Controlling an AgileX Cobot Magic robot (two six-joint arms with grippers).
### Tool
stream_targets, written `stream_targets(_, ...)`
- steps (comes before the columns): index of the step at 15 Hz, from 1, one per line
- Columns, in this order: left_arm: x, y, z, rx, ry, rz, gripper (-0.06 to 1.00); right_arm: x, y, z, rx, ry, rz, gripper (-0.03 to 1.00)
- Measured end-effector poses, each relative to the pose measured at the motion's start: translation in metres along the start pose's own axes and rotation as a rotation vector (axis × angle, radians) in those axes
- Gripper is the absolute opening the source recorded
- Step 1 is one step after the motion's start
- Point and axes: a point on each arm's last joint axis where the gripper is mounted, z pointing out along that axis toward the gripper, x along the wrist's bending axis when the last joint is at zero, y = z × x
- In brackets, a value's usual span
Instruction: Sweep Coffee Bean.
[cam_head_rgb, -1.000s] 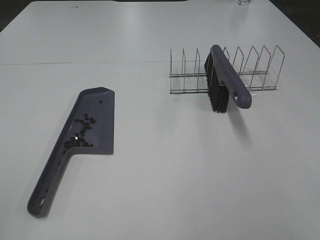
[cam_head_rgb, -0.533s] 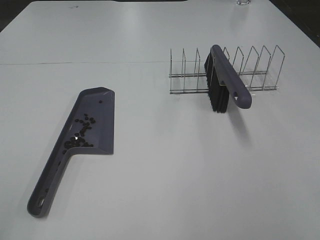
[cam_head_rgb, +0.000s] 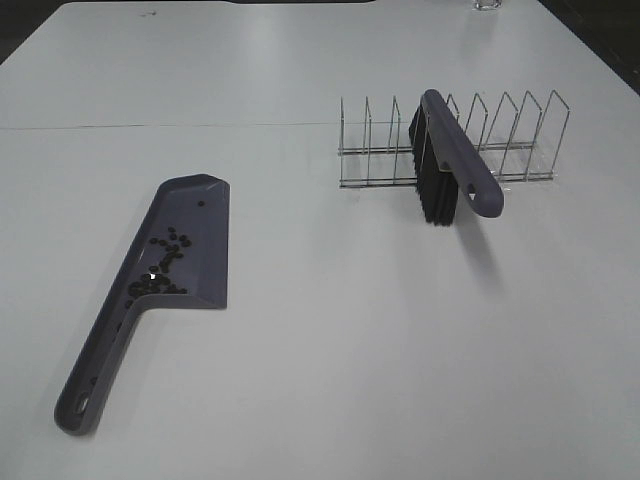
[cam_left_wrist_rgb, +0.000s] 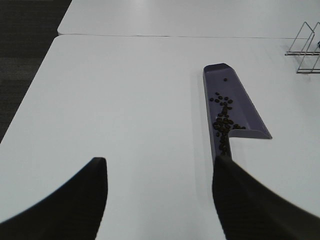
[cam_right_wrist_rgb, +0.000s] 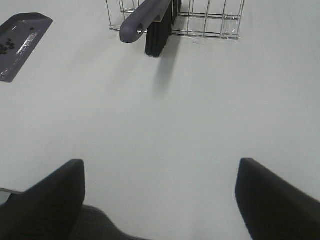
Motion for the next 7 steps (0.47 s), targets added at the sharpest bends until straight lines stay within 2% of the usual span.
stream_targets(7,0.0,0.0,0.0,0.0,0.0,0.001,0.56,0.0,0.0,0.0,0.0,0.0,0.0,0.73)
